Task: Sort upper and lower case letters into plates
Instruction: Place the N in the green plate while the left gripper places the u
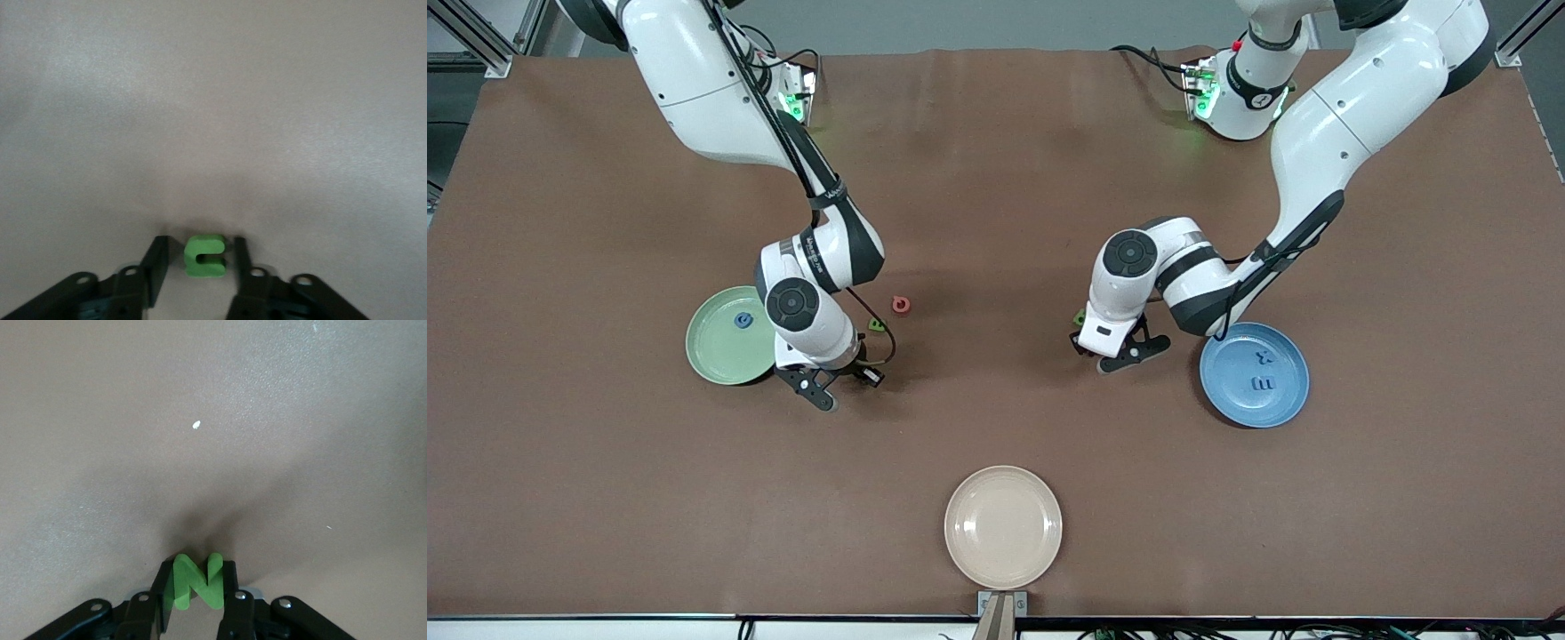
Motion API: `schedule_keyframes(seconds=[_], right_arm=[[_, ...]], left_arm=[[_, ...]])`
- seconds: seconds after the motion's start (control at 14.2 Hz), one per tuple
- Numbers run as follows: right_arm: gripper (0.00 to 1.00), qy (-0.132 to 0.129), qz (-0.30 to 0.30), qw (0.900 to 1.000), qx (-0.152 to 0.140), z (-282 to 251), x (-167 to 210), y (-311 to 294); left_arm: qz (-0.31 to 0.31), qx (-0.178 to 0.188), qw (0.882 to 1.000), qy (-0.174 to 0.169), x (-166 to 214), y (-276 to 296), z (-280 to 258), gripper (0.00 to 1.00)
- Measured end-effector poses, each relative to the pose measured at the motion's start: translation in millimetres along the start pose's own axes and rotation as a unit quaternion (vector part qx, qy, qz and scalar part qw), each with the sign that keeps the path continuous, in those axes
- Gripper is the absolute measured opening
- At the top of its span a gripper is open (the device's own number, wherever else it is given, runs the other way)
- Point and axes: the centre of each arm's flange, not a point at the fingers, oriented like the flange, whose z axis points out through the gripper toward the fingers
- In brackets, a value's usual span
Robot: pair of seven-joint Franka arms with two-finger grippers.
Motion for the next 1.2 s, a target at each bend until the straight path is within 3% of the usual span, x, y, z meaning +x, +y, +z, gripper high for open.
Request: schedule_keyframes(seconds=[0.07,0.21,0.42,0.78,0.99,1.2], right_arm=[[0.33,0.0,0.0,1.0,0.0,0.0,0.1,0.0],[0.33,-0.005,-0.005,1.0,-0.007,-0.5,0.6,1.4],[0.33,-0.027,-0.029,0.999,-0.035,-19.6,14.9,16.6],[0.33,-0.043,-0.096,0.994,-0.028,-79.4,62.1,108.7],[0.33,-0.046,-0.142,0.989,-0.018,-85.8,88.1,183.3],[0.33,-0.032,-0.163,0.986,-0.009,-63.5,104.4,241.2]], left_arm=[[0.0,-0.001,1.0,0.0,0.2,0.3,-0.4,0.31],[-0.001,-0.001,1.0,0.0,0.3,0.5,-0.6,0.27],[-0.002,-0.001,1.0,-0.001,0.9,0.3,-0.8,0.27],[-0.025,0.001,1.0,-0.008,33.2,-20.6,-36.8,0.27],[0.004,0.014,1.0,-0.024,73.2,-71.0,-90.4,0.27],[0.04,0.027,0.998,-0.036,103.6,-138.0,-102.5,0.27]])
